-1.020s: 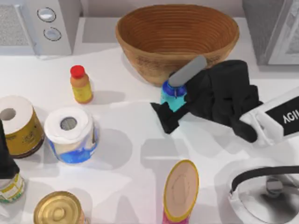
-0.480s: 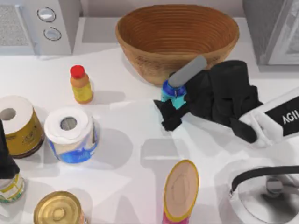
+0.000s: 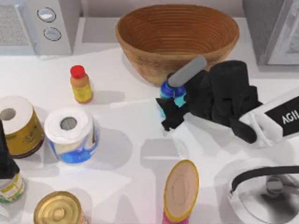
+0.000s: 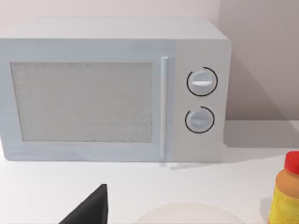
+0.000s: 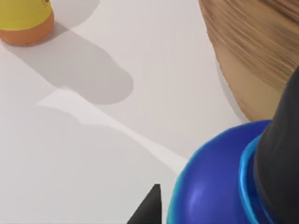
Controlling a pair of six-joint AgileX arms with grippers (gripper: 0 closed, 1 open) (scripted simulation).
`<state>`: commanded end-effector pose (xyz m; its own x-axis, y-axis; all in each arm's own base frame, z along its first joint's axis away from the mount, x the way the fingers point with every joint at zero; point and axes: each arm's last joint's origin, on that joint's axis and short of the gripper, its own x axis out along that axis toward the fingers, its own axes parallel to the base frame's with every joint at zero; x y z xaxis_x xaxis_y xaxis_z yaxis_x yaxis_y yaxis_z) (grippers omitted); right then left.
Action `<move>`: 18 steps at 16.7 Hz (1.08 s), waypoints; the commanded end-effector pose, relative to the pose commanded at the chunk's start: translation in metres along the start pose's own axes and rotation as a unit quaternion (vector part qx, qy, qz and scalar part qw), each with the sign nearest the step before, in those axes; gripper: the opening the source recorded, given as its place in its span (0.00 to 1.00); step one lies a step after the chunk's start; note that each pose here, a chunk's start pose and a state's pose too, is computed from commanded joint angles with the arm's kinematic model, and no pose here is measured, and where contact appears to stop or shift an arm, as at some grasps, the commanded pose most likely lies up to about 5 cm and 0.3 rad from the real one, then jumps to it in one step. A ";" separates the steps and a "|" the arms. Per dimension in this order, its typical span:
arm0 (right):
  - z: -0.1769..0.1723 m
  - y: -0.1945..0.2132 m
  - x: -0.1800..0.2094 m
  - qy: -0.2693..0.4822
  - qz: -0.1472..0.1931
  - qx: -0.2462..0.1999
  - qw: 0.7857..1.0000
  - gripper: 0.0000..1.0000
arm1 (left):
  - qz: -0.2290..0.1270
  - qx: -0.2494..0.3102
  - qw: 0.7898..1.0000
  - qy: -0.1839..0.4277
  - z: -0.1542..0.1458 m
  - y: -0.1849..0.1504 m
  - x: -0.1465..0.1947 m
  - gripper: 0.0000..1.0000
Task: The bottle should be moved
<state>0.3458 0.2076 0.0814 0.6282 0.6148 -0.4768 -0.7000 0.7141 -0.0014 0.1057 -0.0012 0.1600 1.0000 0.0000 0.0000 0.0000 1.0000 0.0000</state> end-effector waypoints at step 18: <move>-0.015 -0.081 -0.116 -0.011 -0.183 0.096 0.978 0.00 | 0.000 0.000 1.000 0.000 0.000 0.000 0.000 1.00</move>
<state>0.3244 0.0733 0.1235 0.8335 0.3109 -0.4567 -0.3507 0.9365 -0.0024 0.1057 -0.0012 0.1600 1.0000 0.0000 0.0000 0.0000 1.0000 0.0000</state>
